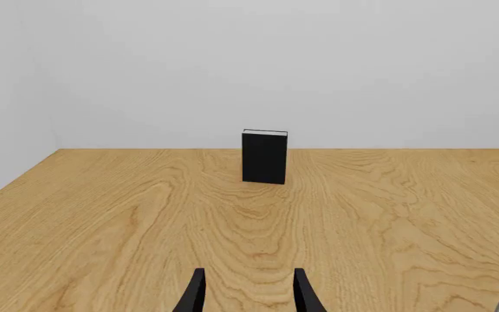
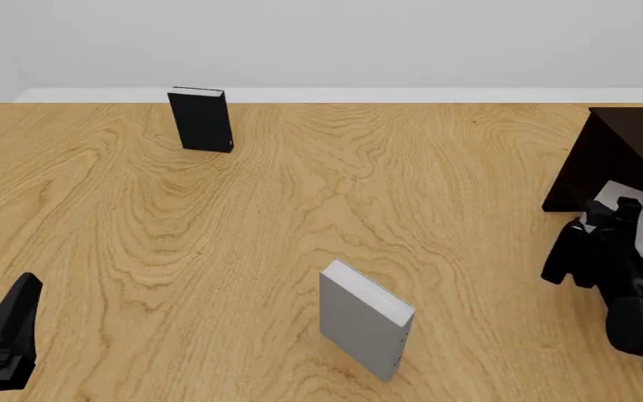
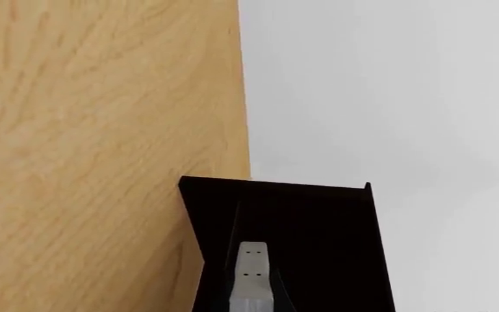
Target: Pick up the book on the right and place it on the cabinet shelf.
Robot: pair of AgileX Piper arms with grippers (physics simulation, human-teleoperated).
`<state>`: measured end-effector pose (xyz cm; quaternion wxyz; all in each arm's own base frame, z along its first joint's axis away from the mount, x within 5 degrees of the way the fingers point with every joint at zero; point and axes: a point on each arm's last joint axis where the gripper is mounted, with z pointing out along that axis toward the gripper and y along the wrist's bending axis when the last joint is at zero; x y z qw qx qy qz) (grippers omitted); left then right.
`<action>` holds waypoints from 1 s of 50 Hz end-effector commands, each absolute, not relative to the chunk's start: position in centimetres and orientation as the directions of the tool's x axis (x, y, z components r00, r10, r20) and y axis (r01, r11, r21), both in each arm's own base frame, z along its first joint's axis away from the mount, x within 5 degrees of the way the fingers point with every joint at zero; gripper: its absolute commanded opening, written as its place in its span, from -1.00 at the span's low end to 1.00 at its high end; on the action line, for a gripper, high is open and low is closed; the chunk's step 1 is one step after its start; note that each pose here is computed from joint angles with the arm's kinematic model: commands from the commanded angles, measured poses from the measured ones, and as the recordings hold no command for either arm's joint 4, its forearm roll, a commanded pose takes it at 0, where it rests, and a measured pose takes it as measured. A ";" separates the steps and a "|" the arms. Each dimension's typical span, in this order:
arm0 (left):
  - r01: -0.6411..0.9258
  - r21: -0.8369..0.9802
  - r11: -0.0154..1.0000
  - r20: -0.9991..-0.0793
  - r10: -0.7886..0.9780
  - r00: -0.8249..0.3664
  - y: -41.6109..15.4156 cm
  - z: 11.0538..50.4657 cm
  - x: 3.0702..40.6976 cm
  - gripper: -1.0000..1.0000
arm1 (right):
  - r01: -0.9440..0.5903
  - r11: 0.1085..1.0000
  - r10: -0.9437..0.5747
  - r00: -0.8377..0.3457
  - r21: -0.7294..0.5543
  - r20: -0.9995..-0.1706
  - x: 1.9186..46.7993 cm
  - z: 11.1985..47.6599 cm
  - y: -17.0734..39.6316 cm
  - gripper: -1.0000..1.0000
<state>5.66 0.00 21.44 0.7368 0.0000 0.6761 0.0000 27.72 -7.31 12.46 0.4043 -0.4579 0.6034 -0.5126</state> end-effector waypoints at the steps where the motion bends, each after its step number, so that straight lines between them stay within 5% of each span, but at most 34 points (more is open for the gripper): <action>1: 0.000 0.000 1.000 -0.996 0.000 0.086 0.0 21.4 5.7 1.00 | -0.155 0.089 -0.959 -0.281 -0.984 -0.042 27.1 11.9 -7.7 -1.00; 2: 0.000 0.000 1.000 -0.996 0.000 0.086 0.0 21.4 5.7 1.00 | -0.154 0.091 -0.959 -0.281 -0.984 -0.044 27.1 12.0 -7.7 -1.00; 3: 0.000 0.000 1.000 -0.996 0.000 0.086 0.0 21.4 5.7 1.00 | -0.154 0.093 -0.959 -0.279 -0.984 -0.047 27.1 12.0 -7.6 1.00; 50: 0.000 0.000 1.000 -0.996 0.000 0.086 0.0 21.4 5.7 1.00 | -0.136 0.091 -0.981 -0.186 -0.987 -0.065 27.0 13.0 -4.8 1.00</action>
